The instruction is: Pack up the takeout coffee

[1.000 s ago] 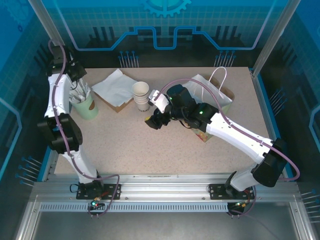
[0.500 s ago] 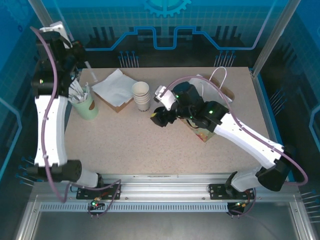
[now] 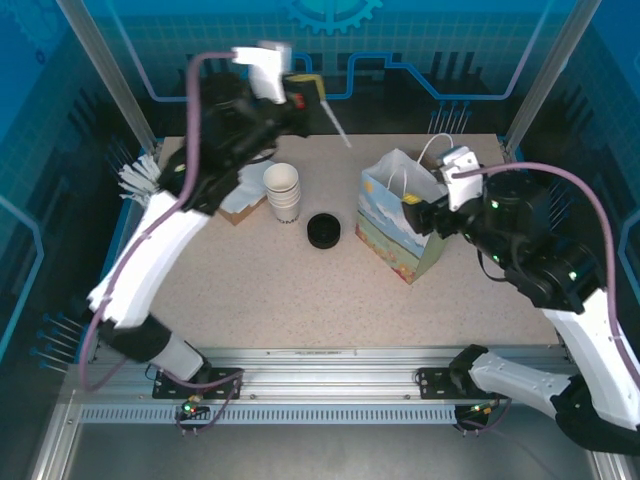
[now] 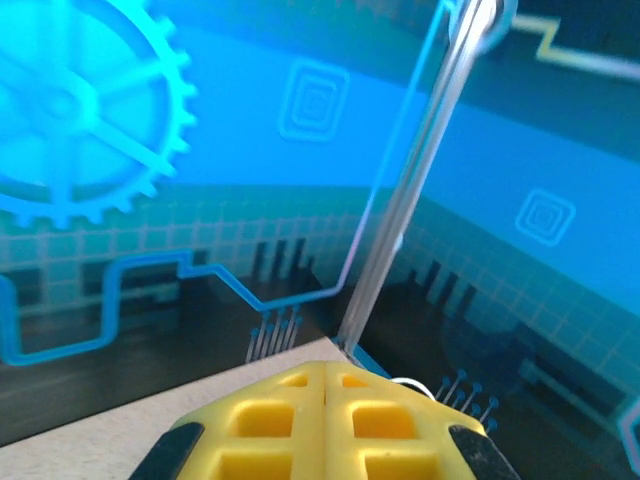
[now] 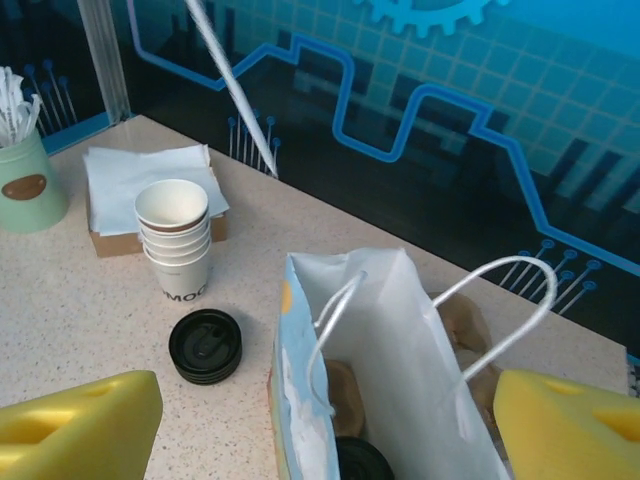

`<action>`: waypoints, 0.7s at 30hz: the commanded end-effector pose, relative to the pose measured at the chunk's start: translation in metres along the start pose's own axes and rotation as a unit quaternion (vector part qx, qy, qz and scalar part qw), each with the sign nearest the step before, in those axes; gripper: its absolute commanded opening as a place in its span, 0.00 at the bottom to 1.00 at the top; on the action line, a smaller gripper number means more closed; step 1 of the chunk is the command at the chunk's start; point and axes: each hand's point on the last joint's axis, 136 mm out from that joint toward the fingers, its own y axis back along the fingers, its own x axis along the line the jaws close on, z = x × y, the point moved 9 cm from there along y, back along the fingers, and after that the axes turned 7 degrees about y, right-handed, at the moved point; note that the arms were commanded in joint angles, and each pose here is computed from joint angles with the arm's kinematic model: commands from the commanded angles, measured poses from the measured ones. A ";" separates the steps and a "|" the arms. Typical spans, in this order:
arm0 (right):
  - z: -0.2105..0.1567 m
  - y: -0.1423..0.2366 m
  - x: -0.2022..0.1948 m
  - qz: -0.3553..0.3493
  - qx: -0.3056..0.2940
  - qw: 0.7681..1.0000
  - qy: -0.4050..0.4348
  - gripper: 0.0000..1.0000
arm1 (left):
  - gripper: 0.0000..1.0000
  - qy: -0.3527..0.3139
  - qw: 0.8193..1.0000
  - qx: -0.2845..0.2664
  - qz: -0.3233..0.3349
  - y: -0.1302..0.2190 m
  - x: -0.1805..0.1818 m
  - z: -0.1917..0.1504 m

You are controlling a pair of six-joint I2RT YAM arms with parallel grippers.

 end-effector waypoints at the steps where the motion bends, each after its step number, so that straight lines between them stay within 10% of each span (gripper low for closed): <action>1: -0.012 -0.007 -0.001 -0.004 0.042 0.999 -0.007 0.88 | 0.00 -0.018 0.999 0.006 -0.035 -0.027 -0.020 -0.006; 13: -0.023 -0.023 -0.005 0.002 0.071 0.997 -0.018 0.89 | 0.00 0.002 0.992 0.122 -0.033 -0.102 -0.009 -0.090; 21: -0.026 -0.033 -0.003 0.014 0.080 0.996 -0.024 0.89 | 0.00 -0.108 0.993 0.042 0.020 -0.082 -0.014 -0.043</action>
